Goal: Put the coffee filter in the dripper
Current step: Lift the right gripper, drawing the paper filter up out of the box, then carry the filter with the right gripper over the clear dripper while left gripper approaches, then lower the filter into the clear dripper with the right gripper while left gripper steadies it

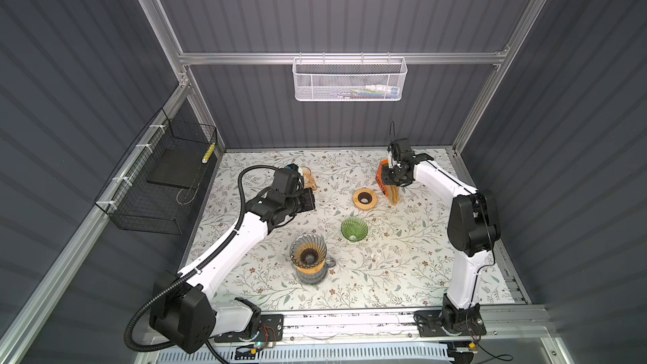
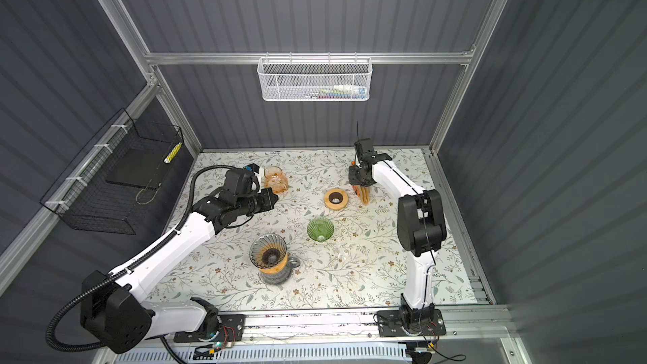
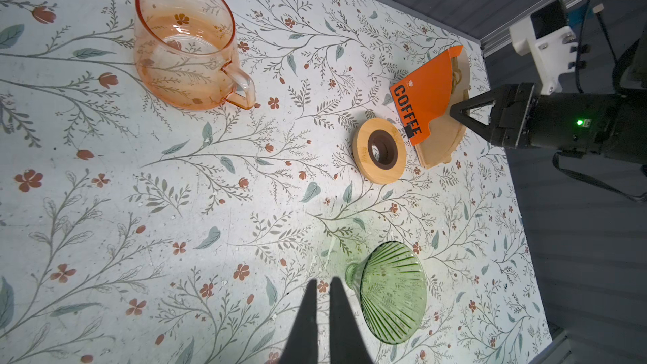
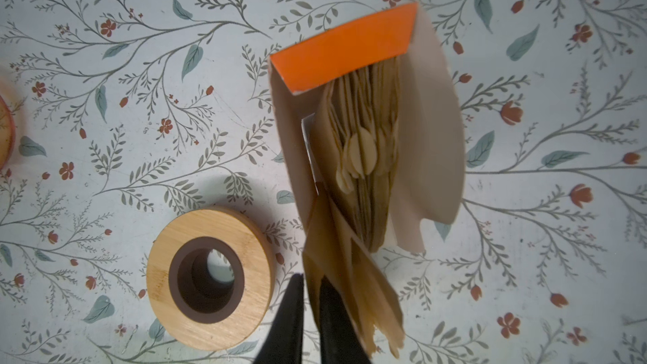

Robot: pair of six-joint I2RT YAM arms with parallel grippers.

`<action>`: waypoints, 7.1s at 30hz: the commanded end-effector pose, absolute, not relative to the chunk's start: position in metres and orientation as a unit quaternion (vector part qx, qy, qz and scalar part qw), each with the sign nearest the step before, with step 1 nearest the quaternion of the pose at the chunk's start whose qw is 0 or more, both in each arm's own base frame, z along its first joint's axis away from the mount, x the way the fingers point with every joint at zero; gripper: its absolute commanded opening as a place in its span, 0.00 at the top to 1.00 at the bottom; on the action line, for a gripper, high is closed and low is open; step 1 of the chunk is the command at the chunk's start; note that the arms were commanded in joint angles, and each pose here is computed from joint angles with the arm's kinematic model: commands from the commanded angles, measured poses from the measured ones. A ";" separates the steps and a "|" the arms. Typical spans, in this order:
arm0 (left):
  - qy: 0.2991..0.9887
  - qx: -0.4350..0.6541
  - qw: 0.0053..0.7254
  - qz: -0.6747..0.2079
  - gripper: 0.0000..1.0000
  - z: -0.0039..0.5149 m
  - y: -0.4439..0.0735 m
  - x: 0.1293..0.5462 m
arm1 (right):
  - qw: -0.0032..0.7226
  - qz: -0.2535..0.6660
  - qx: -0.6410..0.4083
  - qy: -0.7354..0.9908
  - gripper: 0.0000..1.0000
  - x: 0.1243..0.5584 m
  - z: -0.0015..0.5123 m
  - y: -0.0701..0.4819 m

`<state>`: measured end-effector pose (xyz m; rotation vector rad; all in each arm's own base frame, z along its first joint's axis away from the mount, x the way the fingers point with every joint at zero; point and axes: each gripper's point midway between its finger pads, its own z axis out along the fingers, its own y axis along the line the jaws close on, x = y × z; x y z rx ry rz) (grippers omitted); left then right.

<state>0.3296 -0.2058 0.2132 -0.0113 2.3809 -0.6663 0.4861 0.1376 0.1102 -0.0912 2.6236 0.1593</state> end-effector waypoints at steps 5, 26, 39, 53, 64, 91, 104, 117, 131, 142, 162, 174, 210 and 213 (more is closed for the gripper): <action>0.906 0.002 0.340 -0.251 0.89 0.219 -0.202 0.326 | 0.253 0.047 -0.035 0.966 0.99 0.486 0.113 0.137; 0.905 0.001 0.342 -0.252 0.90 0.221 -0.202 0.325 | 0.277 0.048 -0.037 0.959 1.00 0.473 0.141 0.137; 0.904 0.003 0.344 -0.254 0.90 0.221 -0.202 0.325 | 0.287 0.050 -0.040 0.956 1.00 0.461 0.160 0.138; 0.901 0.004 0.349 -0.258 0.89 0.226 -0.201 0.323 | 0.295 0.053 -0.047 0.953 1.00 0.441 0.174 0.144; 0.900 0.007 0.351 -0.257 0.89 0.228 -0.199 0.319 | 0.306 0.051 -0.060 0.949 1.00 0.427 0.188 0.157; 0.929 -0.024 0.310 -0.203 0.89 0.221 -0.166 0.285 | 0.367 0.175 -0.179 0.896 1.00 0.312 0.289 0.235; 0.953 -0.063 0.253 -0.152 0.90 0.215 -0.127 0.232 | 0.338 0.253 -0.318 0.849 1.00 0.223 0.314 0.295; 0.965 -0.084 0.230 -0.092 0.90 0.218 -0.092 0.200 | 0.287 0.250 -0.448 0.809 1.00 0.176 0.302 0.360; 0.961 -0.084 0.248 -0.094 0.89 0.219 -0.085 0.194 | 0.236 0.176 -0.514 0.806 1.00 0.155 0.266 0.398; 0.951 -0.077 0.274 -0.118 0.89 0.229 -0.088 0.194 | 0.219 0.126 -0.510 0.822 1.00 0.162 0.242 0.418; 0.945 -0.062 0.291 -0.136 0.89 0.234 -0.093 0.196 | 0.188 0.134 -0.518 0.824 1.00 0.157 0.223 0.449; 0.942 -0.060 0.299 -0.140 0.88 0.233 -0.097 0.202 | 0.180 0.161 -0.515 0.823 0.88 0.150 0.225 0.457; 0.942 0.030 0.235 -0.237 0.89 0.228 -0.155 0.209 | 0.265 0.286 -0.312 0.867 0.85 0.223 0.267 0.358; 0.942 0.036 0.223 -0.247 0.89 0.226 -0.159 0.204 | 0.258 0.293 -0.312 0.866 0.85 0.223 0.262 0.358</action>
